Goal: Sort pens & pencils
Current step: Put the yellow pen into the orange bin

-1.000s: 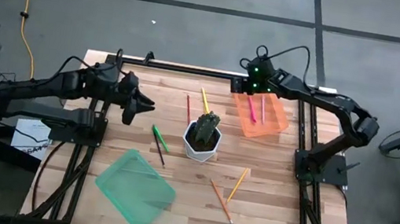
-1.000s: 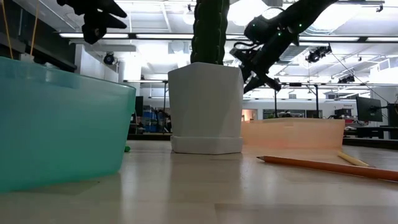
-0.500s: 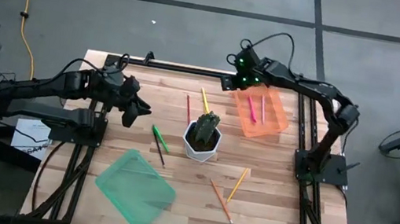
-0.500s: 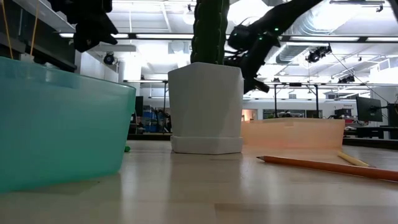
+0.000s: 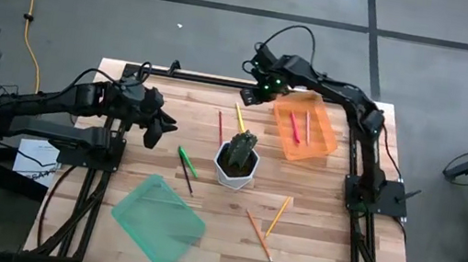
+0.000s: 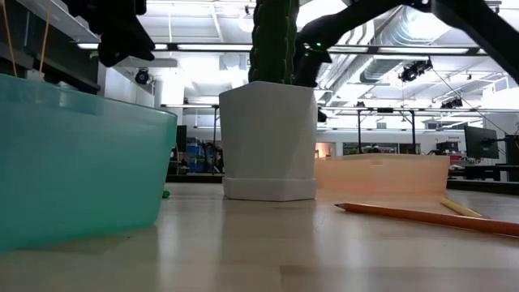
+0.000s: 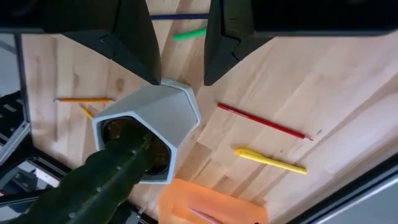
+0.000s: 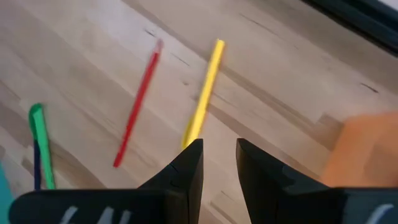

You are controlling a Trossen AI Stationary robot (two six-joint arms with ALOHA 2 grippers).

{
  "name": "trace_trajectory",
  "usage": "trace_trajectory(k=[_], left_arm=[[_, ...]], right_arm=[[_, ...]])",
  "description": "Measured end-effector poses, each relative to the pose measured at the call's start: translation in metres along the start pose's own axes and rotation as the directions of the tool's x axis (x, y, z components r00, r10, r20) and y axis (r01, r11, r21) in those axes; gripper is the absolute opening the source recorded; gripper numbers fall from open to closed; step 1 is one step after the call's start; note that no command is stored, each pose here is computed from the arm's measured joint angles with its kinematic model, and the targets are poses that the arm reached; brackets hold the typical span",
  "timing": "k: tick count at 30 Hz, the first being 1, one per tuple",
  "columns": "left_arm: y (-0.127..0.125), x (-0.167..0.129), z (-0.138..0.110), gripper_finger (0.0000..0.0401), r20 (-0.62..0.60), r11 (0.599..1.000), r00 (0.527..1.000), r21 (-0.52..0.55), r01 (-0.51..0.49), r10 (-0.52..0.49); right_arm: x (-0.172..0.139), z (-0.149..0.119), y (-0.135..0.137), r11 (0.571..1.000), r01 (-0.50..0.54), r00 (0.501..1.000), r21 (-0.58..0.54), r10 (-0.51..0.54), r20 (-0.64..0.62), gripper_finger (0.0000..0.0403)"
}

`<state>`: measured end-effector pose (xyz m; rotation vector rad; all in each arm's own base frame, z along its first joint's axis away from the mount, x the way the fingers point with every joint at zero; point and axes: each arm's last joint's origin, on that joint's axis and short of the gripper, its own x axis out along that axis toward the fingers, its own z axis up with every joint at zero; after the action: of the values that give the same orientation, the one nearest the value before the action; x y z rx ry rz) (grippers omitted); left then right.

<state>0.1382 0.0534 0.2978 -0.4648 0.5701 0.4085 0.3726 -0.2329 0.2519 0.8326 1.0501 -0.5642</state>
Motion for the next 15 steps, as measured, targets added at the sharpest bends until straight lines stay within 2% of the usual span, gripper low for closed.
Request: trace_trajectory(k=[7, 15], left_arm=[[0.001, 0.000, 0.000, 0.0108, 0.012, 0.999, 0.999, 0.003, -0.035, 0.035], [0.002, 0.000, 0.001, 0.0108, 0.020, 0.997, 0.998, 0.059, -0.059, 0.058]], right_arm=[[-0.001, 0.009, 0.017, 0.999, 0.005, 1.000, 0.034, -0.005, 0.008, 0.0087], [0.008, -0.001, 0.026, 0.993, 0.035, 0.999, 0.109, -0.031, -0.040, 0.0087]])
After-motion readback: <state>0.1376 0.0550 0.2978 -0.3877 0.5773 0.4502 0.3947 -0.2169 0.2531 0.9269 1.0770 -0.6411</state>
